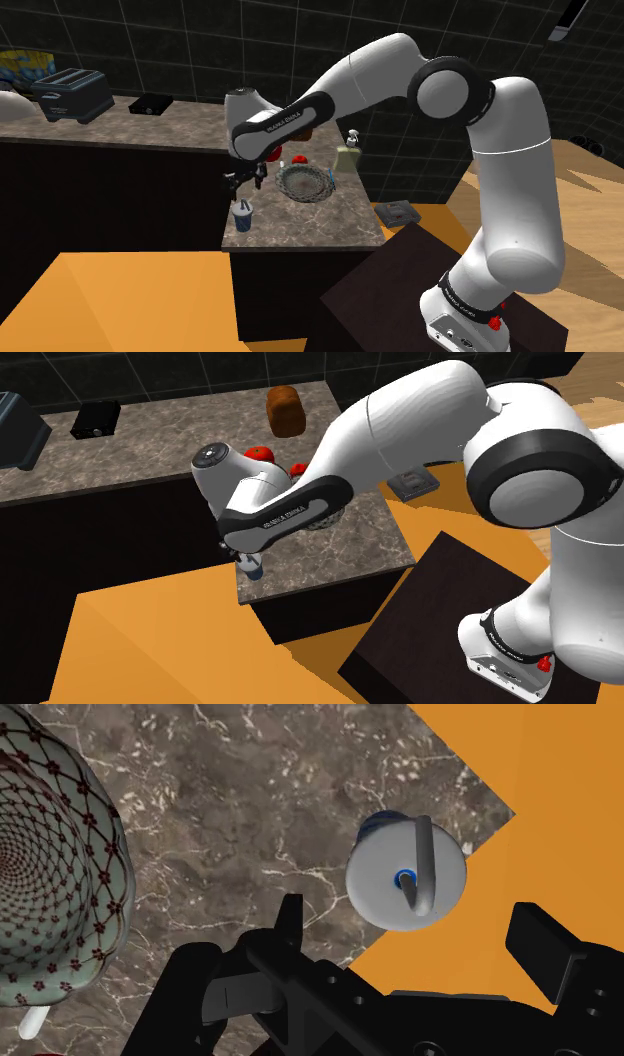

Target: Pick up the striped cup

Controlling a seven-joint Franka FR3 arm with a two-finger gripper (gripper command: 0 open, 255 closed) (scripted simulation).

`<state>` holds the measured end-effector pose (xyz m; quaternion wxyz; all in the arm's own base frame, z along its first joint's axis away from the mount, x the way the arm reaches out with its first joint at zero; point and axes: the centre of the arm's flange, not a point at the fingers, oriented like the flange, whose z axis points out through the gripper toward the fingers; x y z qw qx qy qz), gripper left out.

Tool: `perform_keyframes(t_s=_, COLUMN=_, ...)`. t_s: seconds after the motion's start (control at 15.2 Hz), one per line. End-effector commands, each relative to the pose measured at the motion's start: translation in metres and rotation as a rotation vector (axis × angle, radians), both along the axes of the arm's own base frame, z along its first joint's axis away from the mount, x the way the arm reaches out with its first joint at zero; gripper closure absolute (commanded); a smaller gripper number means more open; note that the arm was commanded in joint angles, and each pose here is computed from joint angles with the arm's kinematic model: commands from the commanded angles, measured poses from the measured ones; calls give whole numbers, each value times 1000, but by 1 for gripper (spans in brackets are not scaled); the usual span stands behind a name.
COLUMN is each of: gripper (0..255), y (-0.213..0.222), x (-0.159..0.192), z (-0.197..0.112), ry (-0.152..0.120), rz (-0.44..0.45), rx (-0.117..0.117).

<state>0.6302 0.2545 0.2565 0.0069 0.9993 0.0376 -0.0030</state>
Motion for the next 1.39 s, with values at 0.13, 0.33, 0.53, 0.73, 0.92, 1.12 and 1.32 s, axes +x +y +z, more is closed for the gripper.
perform_keyframes(t_s=0.13, gripper=0, y=16, x=27, z=-32, ry=2, rz=3, rx=-9)
perform_keyframes(t_s=0.33, gripper=0, y=16, x=27, z=-48, ry=2, rz=3, rx=-9)
perform_keyframes(t_s=0.53, gripper=0, y=16, x=27, z=-64, ry=2, rz=3, rx=-9)
perform_keyframes(t_s=0.73, gripper=0, y=16, x=27, z=-72, ry=2, rz=3, rx=-9)
perform_keyframes(t_s=0.92, gripper=255, y=16, x=27, z=-72, ry=2, rz=3, rx=-9)
perform_keyframes(t_s=1.12, gripper=255, y=17, x=27, z=-72, ry=2, rz=3, rx=-9)
perform_keyframes(t_s=1.32, gripper=255, y=17, x=27, z=-72, ry=2, rz=3, rx=-9)
